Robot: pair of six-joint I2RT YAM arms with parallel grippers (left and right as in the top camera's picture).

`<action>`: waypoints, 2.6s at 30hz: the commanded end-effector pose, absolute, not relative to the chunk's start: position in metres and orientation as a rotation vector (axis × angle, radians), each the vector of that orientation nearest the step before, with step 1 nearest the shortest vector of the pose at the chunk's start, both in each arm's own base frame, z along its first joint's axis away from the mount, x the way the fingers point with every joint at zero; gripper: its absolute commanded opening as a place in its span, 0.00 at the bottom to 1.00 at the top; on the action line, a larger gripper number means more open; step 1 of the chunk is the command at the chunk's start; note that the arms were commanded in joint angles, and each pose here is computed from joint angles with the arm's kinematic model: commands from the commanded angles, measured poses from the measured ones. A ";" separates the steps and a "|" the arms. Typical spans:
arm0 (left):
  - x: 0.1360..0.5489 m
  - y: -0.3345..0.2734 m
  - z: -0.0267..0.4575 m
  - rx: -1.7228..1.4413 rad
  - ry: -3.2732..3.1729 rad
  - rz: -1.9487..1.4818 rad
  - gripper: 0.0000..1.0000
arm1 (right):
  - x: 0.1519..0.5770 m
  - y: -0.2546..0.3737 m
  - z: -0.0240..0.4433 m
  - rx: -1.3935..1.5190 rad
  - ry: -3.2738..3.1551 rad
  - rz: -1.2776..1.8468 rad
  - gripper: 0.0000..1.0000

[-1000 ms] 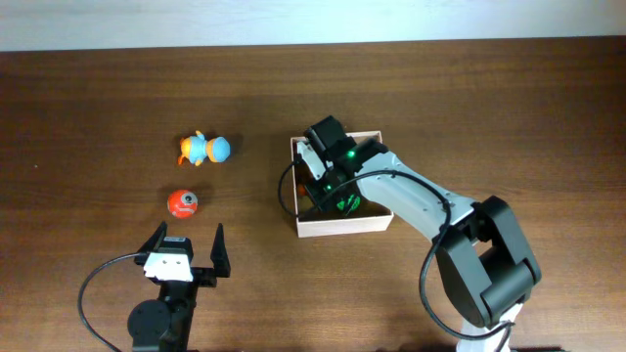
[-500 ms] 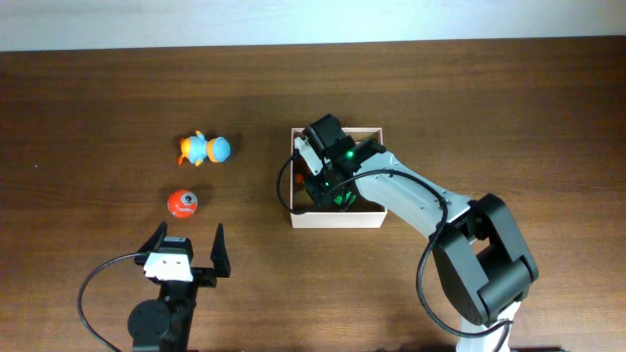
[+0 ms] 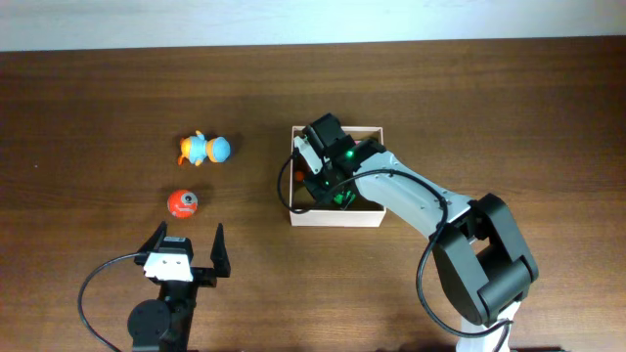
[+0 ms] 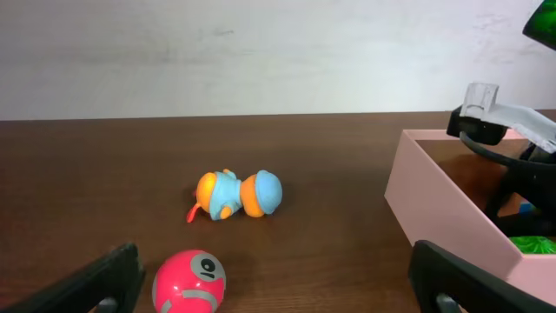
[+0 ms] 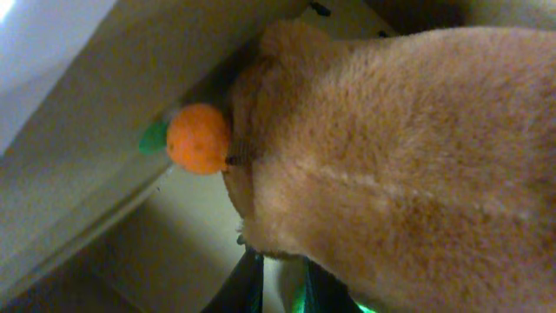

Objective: Pack container

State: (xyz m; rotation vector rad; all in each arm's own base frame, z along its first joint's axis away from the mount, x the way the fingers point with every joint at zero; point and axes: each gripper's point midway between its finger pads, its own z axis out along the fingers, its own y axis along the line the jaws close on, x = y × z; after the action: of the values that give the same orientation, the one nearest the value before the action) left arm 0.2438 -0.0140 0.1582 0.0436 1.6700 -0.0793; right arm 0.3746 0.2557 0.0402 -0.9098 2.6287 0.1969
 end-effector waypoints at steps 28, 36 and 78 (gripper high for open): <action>0.244 -0.013 0.157 0.054 1.667 -0.064 0.99 | 0.418 0.256 0.069 -0.911 2.468 0.028 0.08; 0.244 -0.013 0.157 0.054 1.667 -0.064 0.99 | 0.411 0.262 0.077 -0.938 2.479 0.067 0.04; 0.239 -0.041 0.182 0.153 1.579 -0.218 0.99 | 0.408 -0.025 0.177 0.578 2.742 -0.037 0.99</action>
State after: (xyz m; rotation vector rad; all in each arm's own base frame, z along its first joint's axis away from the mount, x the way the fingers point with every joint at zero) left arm 0.2437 -0.0243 0.1707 0.0903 1.6176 -0.1278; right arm 0.4135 -0.0206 0.2032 0.5236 2.6828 -0.0482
